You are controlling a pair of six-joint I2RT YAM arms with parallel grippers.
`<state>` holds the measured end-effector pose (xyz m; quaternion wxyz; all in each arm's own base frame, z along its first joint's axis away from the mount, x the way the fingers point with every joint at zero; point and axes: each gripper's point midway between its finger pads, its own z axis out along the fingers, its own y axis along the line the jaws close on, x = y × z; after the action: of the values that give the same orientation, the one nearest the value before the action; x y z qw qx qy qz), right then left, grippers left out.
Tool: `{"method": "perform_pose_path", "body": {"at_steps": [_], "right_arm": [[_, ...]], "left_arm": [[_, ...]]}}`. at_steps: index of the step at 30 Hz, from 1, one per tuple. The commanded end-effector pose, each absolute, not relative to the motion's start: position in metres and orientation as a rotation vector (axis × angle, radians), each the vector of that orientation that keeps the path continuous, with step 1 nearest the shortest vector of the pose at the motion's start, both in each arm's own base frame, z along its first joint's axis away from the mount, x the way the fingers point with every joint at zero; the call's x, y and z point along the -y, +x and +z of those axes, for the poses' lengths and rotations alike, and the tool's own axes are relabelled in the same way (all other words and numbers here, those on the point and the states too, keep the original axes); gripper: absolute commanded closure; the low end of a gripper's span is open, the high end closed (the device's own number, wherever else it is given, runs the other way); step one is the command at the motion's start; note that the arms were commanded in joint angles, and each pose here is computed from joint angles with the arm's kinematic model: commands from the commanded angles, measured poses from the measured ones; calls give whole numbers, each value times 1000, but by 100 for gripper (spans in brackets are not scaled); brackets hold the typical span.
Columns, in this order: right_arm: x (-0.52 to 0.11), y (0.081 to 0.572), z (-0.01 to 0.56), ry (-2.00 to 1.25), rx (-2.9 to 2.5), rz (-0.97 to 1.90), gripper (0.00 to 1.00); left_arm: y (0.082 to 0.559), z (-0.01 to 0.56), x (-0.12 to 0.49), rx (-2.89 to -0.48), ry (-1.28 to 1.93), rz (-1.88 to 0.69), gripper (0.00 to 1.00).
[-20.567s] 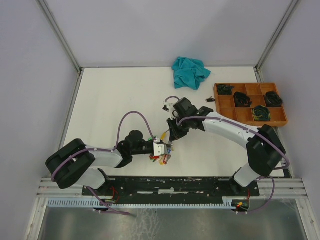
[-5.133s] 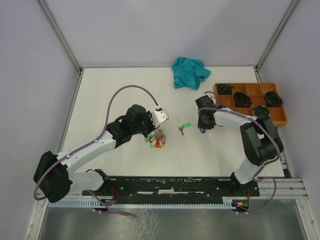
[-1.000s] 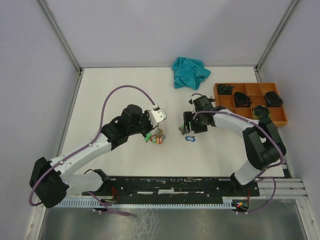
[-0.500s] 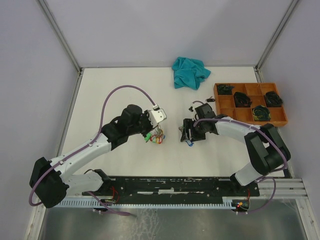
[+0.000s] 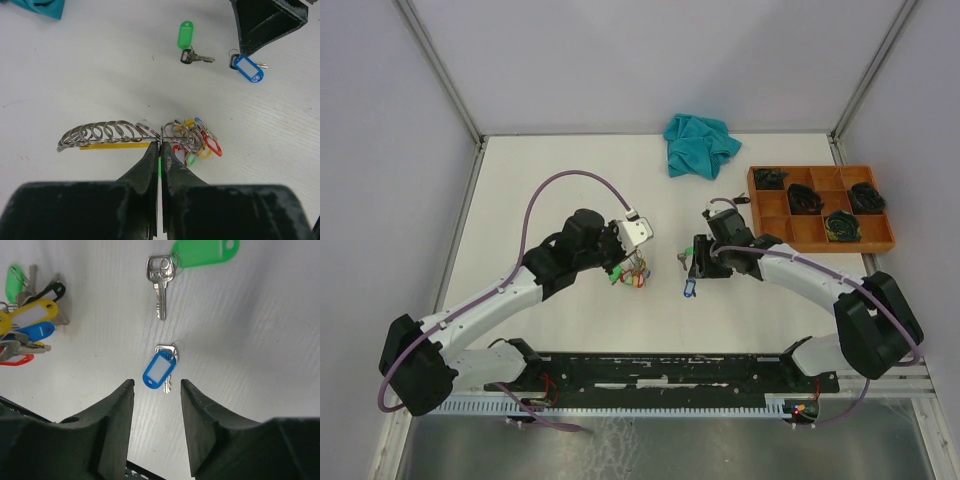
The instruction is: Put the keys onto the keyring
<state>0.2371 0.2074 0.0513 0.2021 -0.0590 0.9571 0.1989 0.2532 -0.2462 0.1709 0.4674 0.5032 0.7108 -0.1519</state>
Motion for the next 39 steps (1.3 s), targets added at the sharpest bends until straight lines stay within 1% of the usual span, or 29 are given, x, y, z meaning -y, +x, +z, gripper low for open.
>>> {"method": "perform_pose_path", "body": {"at_steps": [1, 6, 9, 15, 33, 39], "right_arm": [[-209, 261, 63, -4, -2577, 538, 52], [-214, 264, 52, 89, -2620, 544, 60], [-211, 263, 43, 110, -2655, 502, 63], [-216, 264, 38, 102, -2671, 521, 69], [-222, 265, 29, 66, -2703, 536, 80], [-222, 265, 25, 59, -2709, 526, 82]], "left_arm": [[260, 206, 258, -1664, 1166, -418, 97], [260, 205, 258, -1665, 1166, -418, 97], [260, 205, 257, -1667, 1166, -416, 97], [260, 204, 258, -1667, 1169, -420, 97], [260, 202, 258, -1674, 1172, -419, 97], [261, 201, 258, -1678, 1174, -416, 97]]}}
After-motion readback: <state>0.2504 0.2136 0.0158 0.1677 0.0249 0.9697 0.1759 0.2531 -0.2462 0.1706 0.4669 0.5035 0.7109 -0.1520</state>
